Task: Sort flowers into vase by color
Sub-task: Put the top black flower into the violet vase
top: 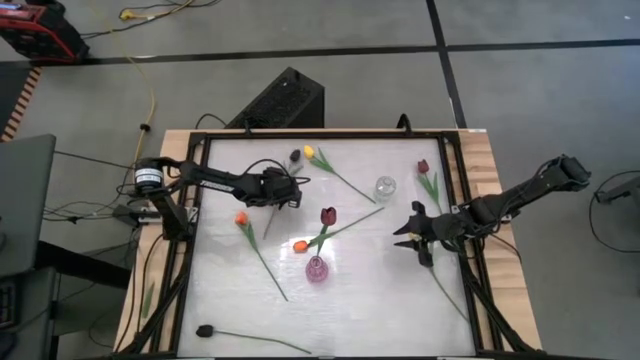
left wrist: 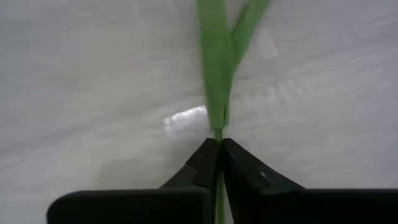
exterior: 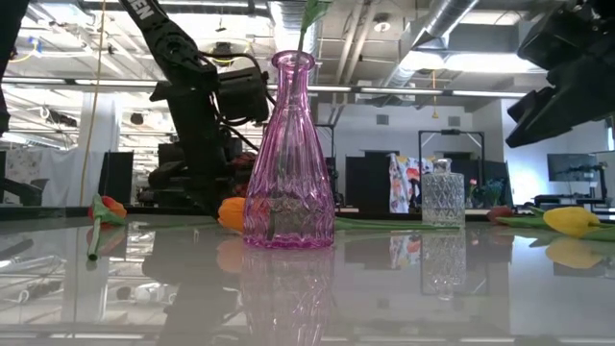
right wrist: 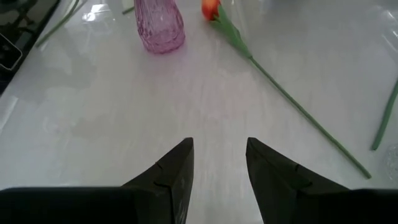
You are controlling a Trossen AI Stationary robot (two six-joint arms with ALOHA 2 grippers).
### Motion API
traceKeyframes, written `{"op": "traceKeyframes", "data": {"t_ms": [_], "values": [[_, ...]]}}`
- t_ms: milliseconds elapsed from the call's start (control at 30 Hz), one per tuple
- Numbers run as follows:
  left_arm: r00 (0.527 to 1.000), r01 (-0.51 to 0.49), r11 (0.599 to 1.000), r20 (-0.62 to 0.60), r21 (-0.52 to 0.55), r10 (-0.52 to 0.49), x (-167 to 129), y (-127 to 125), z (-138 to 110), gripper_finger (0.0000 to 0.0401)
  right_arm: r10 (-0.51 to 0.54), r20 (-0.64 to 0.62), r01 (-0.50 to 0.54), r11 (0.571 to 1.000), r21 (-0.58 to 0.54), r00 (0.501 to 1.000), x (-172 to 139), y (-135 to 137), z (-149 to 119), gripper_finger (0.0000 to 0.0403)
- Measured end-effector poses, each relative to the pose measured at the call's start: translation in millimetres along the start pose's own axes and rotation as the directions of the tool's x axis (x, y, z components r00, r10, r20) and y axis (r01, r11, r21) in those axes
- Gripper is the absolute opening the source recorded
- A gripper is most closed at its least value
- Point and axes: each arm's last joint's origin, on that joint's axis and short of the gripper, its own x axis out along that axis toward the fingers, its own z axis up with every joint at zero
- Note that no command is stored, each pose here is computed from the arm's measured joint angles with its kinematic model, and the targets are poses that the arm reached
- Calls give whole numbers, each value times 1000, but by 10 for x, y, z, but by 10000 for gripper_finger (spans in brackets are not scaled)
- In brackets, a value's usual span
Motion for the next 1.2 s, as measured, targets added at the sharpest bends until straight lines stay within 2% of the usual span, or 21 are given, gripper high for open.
{"op": "traceKeyframes", "data": {"t_ms": [200,300,433,600,700,800,900,1033,1100,1200], "values": [[993,24,999,111,35,-28,-218,-12,26,2,0,-4,0,999,41,1000,0,-1,-3,172],[965,110,993,236,45,-117,-475,-76,117,2,2,0,-1,998,60,1000,-1,1,1,172],[896,199,976,388,84,-216,-855,-117,169,2,22,17,-23,997,72,1000,-3,17,20,172],[761,331,924,525,191,-381,-1358,-187,154,2,111,128,-121,990,73,986,-23,111,124,172],[655,398,867,568,300,-498,-1613,-261,113,2,167,228,-177,984,22,959,-35,189,219,172],[543,446,780,559,439,-626,-1784,-358,73,2,210,346,-198,978,-69,915,-34,262,337,172],[429,485,674,521,557,-738,-1861,-461,50,2,192,464,-150,981,-126,865,-11,301,456,172],[291,528,547,467,650,-835,-1912,-551,50,2,169,566,-89,982,-166,807,29,302,571,172],[229,539,497,450,680,-863,-1951,-568,61,2,156,614,-60,983,-174,774,33,283,627,172],[165,548,450,436,705,-884,-1984,-567,107,2,117,685,-5,986,-164,719,27,219,720,172]]}}
